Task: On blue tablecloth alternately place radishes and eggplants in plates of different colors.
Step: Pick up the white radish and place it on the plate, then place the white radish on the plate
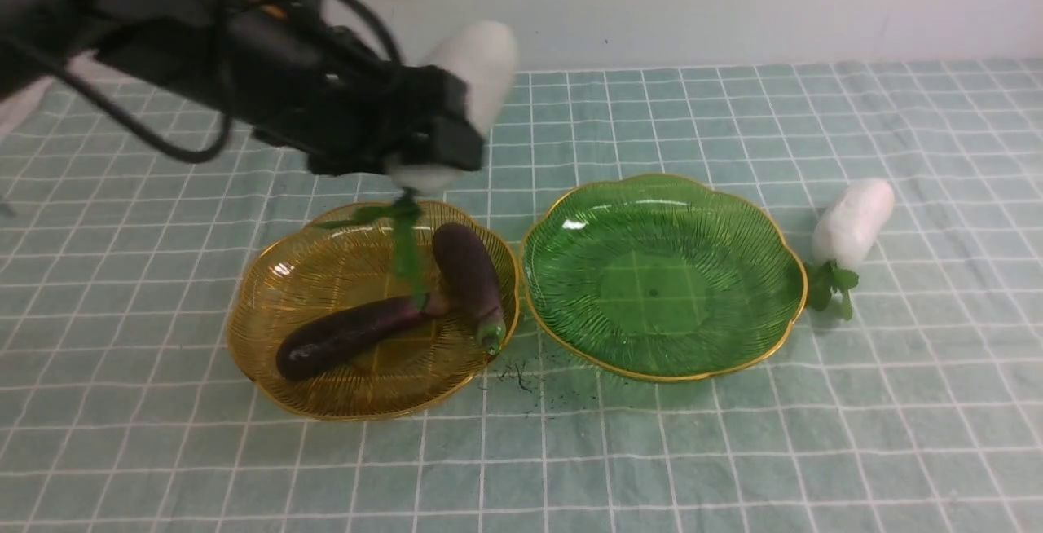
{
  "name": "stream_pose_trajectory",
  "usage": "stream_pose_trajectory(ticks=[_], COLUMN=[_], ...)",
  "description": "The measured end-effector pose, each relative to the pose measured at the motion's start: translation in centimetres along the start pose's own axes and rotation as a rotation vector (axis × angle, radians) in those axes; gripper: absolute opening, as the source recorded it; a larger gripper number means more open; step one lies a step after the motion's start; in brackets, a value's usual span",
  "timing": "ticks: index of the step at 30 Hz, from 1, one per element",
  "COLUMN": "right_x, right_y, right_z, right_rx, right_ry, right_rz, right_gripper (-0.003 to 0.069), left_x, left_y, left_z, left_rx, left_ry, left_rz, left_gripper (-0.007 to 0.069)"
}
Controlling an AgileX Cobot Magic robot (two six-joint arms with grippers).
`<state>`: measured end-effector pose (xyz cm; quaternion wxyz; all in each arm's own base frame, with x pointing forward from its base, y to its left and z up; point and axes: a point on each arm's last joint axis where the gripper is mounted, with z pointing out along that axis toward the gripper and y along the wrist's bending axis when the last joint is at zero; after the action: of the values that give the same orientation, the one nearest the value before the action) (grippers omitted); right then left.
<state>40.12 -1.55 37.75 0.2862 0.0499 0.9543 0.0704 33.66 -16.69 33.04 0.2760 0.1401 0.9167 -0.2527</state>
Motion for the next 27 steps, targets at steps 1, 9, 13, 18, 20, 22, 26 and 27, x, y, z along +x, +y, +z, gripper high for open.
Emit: stream_pose_trajectory(ticks=[1, 9, 13, 18, 20, 22, 26, 27], right_x=[0.7, 3.2, 3.4, 4.1, 4.6, 4.9, 5.7, 5.7], right_y=[-0.8, -3.2, -3.3, -3.6, -3.9, -4.0, -4.4, -4.4], right_z=[1.3, 9.9, 13.1, 17.6, 19.3, 20.3, 22.2, 22.3], right_rx=[-0.006, -0.042, -0.088, -0.139, -0.141, -0.140, -0.143, -0.139], right_ry=[0.048, 0.208, 0.209, 0.214, 0.222, 0.234, 0.250, 0.248], right_rz=[0.026, 0.124, 0.179, 0.235, 0.248, 0.255, 0.258, 0.252], right_gripper=[0.0077, 0.0236, 0.0377, 0.0587, 0.0628, 0.0640, 0.0554, 0.0494], left_x=[-0.1, 0.0, 0.1, 0.8, 0.9, 0.9, 0.9, 0.9], left_y=[-0.4, -1.8, -1.2, -0.3, -0.2, -0.2, -0.2, -0.1], left_z=[1.7, 12.3, 15.1, 17.4, 17.7, 17.7, 17.6, 17.3], left_rx=[0.010, 0.043, 0.036, 0.025, 0.023, 0.023, 0.022, 0.022], left_ry=[0.024, 0.153, 0.182, 0.220, 0.228, 0.229, 0.237, 0.254], left_rz=[0.008, 0.044, 0.023, 0.010, 0.007, 0.007, -0.008, -0.023], left_gripper=[0.0434, 0.0434, 0.0434, 0.0468, 0.0542, 0.0584, 0.0619, 0.0578])
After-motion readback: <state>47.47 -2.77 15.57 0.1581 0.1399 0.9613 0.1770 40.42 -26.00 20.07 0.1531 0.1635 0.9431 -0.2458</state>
